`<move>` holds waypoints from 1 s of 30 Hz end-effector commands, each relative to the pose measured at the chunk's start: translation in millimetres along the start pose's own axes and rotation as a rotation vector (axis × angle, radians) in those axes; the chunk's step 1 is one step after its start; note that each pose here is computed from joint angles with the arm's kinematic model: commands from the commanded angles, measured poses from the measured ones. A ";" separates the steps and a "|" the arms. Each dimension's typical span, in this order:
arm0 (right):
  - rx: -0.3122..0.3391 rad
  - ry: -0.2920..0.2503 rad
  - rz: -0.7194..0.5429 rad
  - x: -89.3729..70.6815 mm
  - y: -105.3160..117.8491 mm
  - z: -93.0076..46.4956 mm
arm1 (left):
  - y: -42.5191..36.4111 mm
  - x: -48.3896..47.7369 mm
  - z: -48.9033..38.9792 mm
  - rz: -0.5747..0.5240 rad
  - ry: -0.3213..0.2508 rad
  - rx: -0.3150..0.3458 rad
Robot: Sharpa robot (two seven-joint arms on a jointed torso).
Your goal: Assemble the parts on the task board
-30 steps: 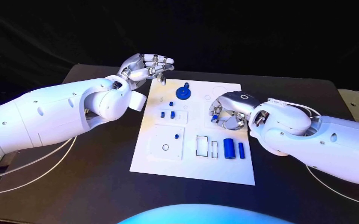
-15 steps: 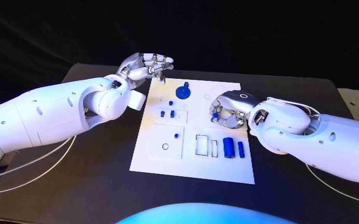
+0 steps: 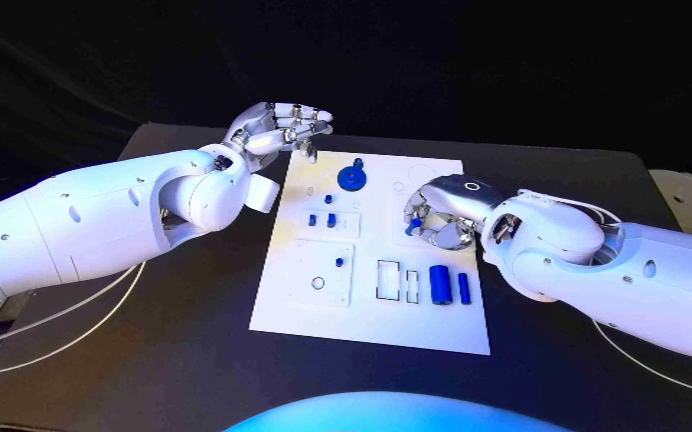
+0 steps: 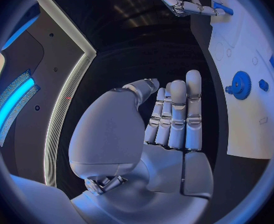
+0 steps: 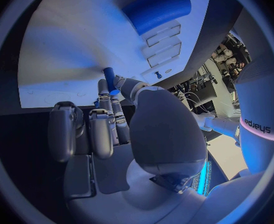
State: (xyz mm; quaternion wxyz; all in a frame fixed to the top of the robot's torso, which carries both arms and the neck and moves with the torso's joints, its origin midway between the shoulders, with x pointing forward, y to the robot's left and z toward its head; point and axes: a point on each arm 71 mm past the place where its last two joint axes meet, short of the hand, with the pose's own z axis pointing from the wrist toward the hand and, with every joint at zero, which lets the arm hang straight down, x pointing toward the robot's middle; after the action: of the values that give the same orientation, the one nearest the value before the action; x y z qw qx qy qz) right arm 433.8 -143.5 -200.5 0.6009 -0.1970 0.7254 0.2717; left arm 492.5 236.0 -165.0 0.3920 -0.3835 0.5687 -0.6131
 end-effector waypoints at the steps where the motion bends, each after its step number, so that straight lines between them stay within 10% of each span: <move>1: -0.009 -0.038 0.013 -6.0 3.4 -2.1 | -0.5 2.3 0.8 -0.010 0.013 0.004; 16: -0.106 -0.135 0.077 -33.7 38.2 -11.1 | 0.3 2.8 3.4 -0.009 0.011 0.008; 30: -0.307 -0.096 0.148 3.3 112.9 13.1 | 1.9 6.1 7.7 -0.011 0.017 0.010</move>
State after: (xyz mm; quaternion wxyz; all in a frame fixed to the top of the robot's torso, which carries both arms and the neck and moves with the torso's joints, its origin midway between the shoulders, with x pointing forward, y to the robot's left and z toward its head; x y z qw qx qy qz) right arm 376.8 -51.7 -186.3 0.5765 -0.2086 0.6690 0.4201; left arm 497.5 229.9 -167.2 0.3914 -0.3829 0.5690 -0.6135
